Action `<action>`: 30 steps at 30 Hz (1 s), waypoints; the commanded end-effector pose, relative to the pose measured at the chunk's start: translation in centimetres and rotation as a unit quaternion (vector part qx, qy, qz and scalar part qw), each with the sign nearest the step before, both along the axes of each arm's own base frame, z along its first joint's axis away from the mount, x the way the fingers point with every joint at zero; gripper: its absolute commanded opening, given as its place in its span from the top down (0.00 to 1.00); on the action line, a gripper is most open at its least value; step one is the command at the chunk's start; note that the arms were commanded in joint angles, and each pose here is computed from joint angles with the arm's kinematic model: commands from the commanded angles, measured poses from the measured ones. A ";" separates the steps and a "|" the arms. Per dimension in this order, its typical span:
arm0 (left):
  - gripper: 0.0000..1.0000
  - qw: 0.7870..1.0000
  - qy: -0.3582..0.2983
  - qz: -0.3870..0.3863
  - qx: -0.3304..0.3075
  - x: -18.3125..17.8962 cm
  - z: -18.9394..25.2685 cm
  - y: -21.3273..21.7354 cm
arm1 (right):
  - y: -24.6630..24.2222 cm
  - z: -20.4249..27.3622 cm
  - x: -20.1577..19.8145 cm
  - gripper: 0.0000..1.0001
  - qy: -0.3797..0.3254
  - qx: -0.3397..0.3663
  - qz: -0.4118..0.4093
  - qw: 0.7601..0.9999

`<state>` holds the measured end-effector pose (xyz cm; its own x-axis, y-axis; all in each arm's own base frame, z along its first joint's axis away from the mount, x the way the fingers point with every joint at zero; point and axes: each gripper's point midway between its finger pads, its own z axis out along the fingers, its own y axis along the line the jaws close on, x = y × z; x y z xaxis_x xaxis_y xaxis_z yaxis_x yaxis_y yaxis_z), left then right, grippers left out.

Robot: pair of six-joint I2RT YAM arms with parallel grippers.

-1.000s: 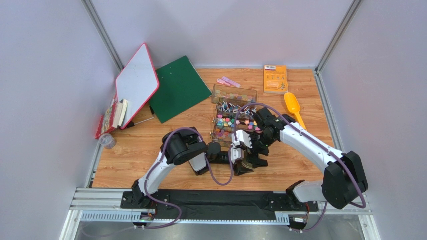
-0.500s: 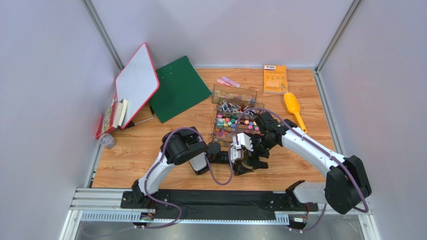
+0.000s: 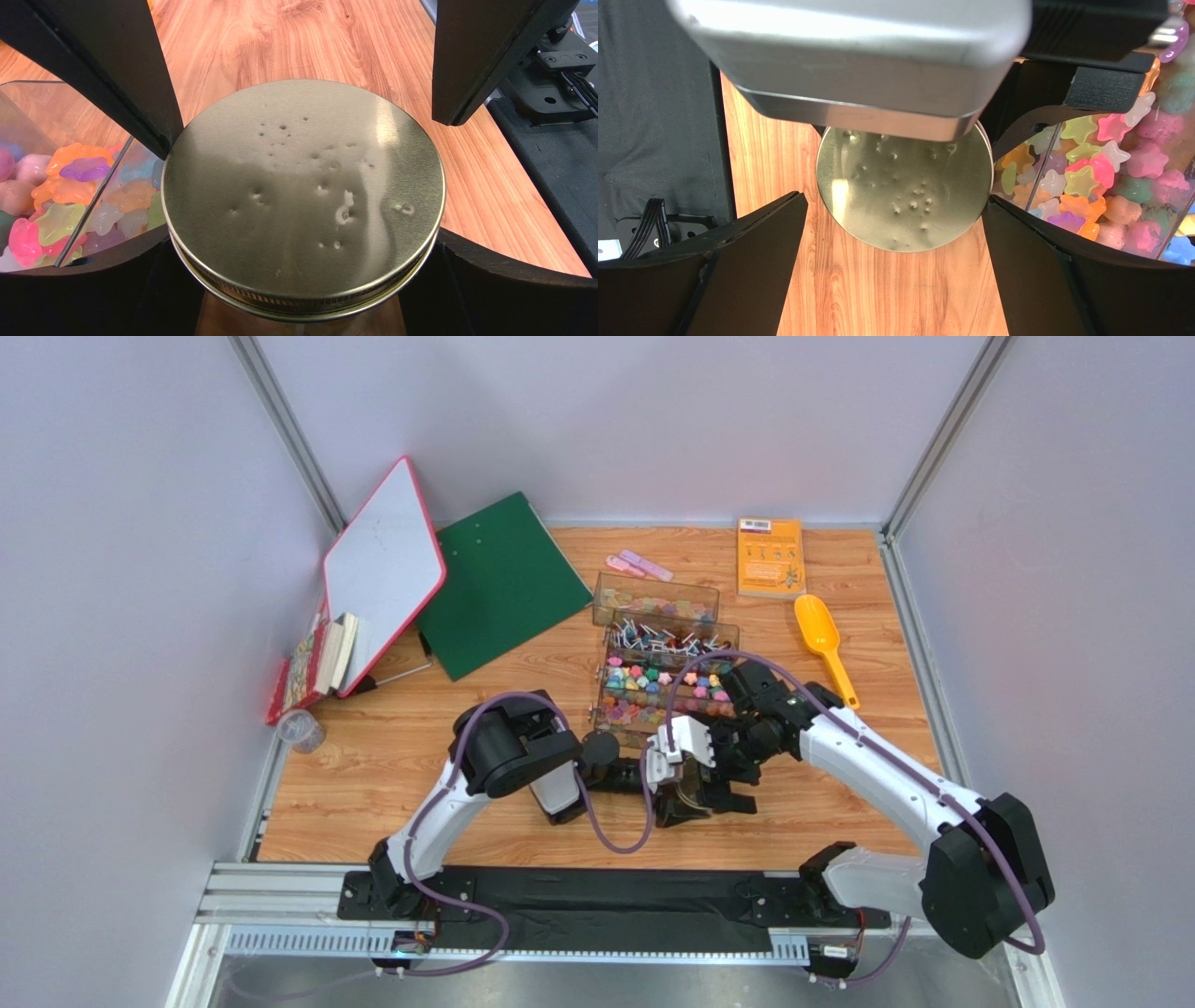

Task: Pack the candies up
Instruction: Screw the bottle lid onto the packing bottle.

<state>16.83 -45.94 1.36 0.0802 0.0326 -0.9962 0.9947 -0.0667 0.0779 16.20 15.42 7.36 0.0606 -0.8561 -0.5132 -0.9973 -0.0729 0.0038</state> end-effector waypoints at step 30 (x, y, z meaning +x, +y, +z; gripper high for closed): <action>0.00 0.980 0.063 -0.024 0.186 -4.4 -3.3 9.9 | -0.7 2.6 3.7 0.00 0.017 -0.002 -0.123 0.992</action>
